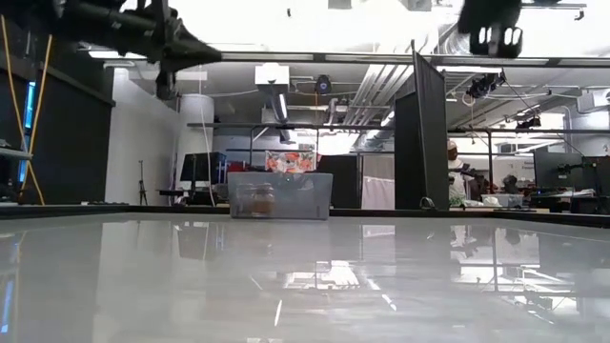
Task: Sort spices by type
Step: Put the brown seasoning bottle into the black bin
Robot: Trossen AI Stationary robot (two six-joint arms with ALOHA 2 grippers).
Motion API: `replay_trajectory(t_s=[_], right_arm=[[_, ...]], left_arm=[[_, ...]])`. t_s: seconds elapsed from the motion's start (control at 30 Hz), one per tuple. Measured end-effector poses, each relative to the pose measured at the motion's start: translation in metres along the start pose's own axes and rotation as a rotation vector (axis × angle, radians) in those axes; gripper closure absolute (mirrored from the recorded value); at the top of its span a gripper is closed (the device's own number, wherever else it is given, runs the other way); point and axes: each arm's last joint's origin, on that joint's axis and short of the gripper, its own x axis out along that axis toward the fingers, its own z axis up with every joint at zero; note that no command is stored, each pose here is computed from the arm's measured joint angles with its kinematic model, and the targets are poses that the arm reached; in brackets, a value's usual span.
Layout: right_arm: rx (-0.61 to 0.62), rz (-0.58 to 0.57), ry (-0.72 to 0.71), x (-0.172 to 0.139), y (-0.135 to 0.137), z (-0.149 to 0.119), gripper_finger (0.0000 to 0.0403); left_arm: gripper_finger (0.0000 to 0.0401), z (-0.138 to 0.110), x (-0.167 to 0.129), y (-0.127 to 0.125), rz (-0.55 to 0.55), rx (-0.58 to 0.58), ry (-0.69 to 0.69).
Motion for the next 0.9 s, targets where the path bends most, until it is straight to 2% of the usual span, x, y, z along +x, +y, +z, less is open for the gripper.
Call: replay_trajectory(t_s=[0.17, 0.37, 0.5, 0.63, 0.9], right_arm=[[-0.171, 0.127, 0.032, 0.006, 0.031, -0.034, 0.0403], [-0.436, 0.208, 0.077, 0.022, 0.069, -0.058, 0.0402], [-0.536, 0.229, 0.147, 0.035, 0.089, -0.067, 0.0382], [-0.542, 0.181, 0.246, 0.046, 0.105, -0.072, 0.0323], [-0.537, 0.005, 0.45, 0.066, 0.127, -0.103, 0.0142]], left_arm=[[0.0401, -0.007, 0.028, -0.043, 0.0, 0.022, 0.046], [0.0401, -0.044, 0.063, -0.107, -0.037, 0.092, 0.182], [0.0401, -0.06, 0.079, -0.136, -0.094, 0.152, 0.242], [0.0401, -0.066, 0.09, -0.144, -0.098, 0.208, 0.26], [0.0401, -0.057, 0.086, -0.133, -0.092, 0.302, 0.326]])
